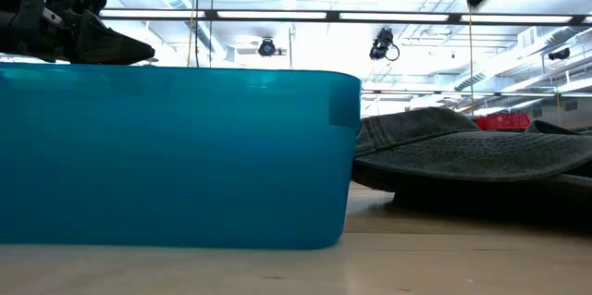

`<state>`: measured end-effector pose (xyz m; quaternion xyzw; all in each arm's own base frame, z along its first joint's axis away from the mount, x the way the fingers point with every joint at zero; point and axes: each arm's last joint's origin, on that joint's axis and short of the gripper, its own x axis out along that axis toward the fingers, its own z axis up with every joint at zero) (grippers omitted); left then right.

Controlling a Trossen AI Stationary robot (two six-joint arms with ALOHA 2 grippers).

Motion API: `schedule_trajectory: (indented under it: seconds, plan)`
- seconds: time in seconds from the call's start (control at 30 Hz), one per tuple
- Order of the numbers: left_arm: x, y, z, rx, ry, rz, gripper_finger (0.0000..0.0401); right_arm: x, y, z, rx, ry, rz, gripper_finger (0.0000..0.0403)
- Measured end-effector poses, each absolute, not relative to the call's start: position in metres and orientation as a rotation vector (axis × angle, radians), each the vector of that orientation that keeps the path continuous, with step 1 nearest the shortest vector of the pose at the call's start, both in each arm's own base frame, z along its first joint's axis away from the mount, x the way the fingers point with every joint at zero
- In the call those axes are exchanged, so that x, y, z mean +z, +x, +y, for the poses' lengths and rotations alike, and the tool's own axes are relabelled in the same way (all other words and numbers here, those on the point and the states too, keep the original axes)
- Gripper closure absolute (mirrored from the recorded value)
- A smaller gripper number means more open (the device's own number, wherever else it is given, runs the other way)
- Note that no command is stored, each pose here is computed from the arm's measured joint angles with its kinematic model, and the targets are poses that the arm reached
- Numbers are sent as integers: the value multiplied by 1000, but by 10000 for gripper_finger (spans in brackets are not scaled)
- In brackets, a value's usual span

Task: Pick & Place hat
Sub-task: Put the bottom left black cap into the blue bin

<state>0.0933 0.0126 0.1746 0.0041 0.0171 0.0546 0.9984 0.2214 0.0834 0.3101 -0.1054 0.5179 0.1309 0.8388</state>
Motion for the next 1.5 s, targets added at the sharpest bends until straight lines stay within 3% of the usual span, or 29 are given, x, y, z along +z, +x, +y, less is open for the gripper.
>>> schedule_trajectory:
  seconds: [0.33,0.67,1.5]
  plan:
    - [175,93,13,110,8,34,344,218,253,99,310,-255,1052,208]
    - [175,93,13,109,8,34,344,159,285,91,323,-176,1108,208]
    - [174,93,13,109,8,35,344,146,282,88,302,-110,1224,208]
